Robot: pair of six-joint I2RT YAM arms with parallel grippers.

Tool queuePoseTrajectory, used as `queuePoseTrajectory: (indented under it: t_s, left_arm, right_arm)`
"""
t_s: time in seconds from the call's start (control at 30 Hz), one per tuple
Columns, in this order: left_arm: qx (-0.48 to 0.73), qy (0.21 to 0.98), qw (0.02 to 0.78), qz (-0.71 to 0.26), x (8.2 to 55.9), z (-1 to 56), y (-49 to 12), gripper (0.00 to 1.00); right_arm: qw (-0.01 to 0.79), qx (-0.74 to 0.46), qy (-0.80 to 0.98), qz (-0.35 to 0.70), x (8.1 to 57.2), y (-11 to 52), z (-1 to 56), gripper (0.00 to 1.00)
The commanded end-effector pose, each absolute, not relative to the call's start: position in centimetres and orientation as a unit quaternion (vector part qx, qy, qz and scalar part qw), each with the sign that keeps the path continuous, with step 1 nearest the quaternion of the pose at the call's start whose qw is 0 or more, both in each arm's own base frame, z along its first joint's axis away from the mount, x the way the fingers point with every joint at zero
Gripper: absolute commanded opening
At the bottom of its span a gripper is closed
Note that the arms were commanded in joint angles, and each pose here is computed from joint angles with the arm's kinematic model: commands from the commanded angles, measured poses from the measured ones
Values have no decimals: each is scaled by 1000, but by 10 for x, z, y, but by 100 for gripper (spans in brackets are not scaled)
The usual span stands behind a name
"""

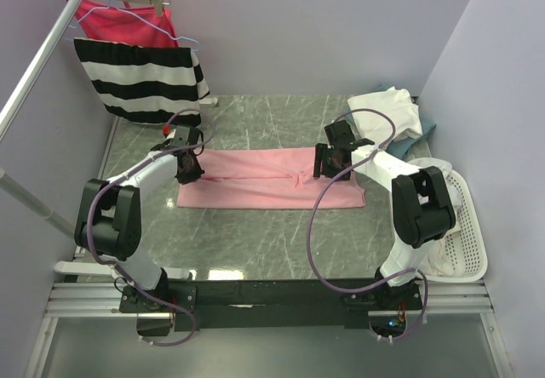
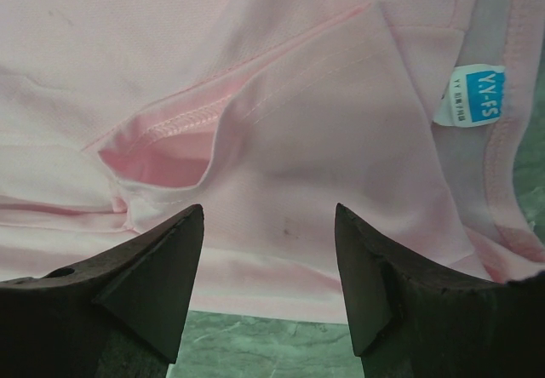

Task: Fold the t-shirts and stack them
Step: Fold the other side of the tshirt into a rectangle

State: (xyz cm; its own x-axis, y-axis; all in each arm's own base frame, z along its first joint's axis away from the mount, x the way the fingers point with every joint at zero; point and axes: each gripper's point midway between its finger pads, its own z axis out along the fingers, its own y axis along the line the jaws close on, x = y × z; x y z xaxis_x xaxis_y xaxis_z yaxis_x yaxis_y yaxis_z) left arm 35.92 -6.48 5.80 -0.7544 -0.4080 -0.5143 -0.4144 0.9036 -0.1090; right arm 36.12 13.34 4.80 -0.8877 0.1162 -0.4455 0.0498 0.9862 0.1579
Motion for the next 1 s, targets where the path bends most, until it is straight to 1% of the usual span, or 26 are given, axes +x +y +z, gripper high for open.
queuePoseTrajectory:
  t_s: [0.0,0.03,0.07,0.13,0.23,0.37,0.47,0.53,0.7,0.73,0.97]
  left_arm:
    - [-230,938,257,36,345,48,-55,33]
    - [-230,938,255,40,344,46,-53,44]
    - [-231,939,251,46,342,45,-52,68]
    - [-231,936,260,53,346,48,-49,70]
    - [-231,931,279,47,356,60,-50,78]
    - [-215,926,309,18,376,85,-60,81]
    - [-191,926,324,-25,394,102,-78,82]
    - [-172,926,332,-57,407,108,-91,83]
    - [-148,927,333,-86,431,109,-108,83]
    - [-145,928,332,-89,434,108,-110,83]
    - [-133,929,331,-99,435,106,-114,83]
  right_arm:
    - [257,45,964,51,376,123,55,70]
    - [265,46,962,45,378,121,58,70]
    - [271,45,961,43,380,120,61,70]
    - [284,48,957,42,384,117,70,70]
    - [296,41,952,61,386,122,81,70]
    - [280,32,953,115,381,142,83,70]
    - [271,32,952,141,378,154,81,70]
    - [260,40,955,136,376,156,73,70]
    - [255,43,958,128,385,161,60,70]
    - [246,44,961,121,386,161,52,70]
    - [253,50,961,102,416,165,43,69]
